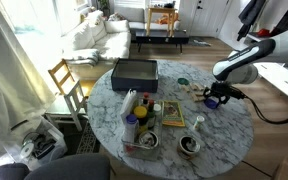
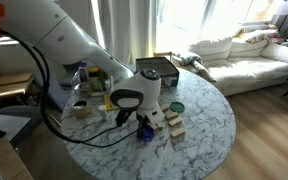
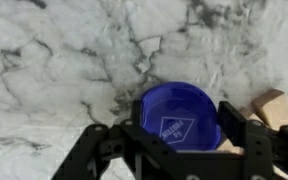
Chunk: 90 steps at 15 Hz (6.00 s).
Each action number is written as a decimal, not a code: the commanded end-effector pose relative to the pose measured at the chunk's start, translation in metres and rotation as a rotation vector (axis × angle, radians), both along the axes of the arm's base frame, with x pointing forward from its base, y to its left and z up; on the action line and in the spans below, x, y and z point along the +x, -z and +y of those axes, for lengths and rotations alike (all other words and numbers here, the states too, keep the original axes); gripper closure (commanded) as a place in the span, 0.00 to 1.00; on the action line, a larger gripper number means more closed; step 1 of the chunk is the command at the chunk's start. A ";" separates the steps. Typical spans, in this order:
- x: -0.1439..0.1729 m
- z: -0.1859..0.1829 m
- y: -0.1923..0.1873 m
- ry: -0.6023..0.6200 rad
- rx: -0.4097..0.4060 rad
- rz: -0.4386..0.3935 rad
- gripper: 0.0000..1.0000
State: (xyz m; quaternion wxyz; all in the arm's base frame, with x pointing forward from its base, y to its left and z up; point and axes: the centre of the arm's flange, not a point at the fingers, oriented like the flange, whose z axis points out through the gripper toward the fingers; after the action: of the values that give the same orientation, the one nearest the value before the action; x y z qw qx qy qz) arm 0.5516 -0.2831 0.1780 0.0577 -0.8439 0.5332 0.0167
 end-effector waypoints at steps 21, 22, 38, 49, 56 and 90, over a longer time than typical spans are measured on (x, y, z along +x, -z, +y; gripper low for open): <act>0.006 0.002 0.005 -0.015 -0.031 0.001 0.15; 0.005 -0.001 0.006 -0.007 -0.031 -0.005 0.11; 0.005 -0.020 0.018 0.077 0.005 -0.062 0.50; 0.006 -0.028 0.012 0.084 0.003 -0.064 1.00; 0.005 -0.030 0.000 0.078 0.006 -0.078 0.99; 0.052 0.202 -0.170 -0.909 0.269 -0.230 0.99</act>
State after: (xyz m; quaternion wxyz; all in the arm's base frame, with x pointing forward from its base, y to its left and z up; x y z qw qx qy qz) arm 0.6143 -0.1013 0.3375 0.1897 -0.9682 0.1630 0.0033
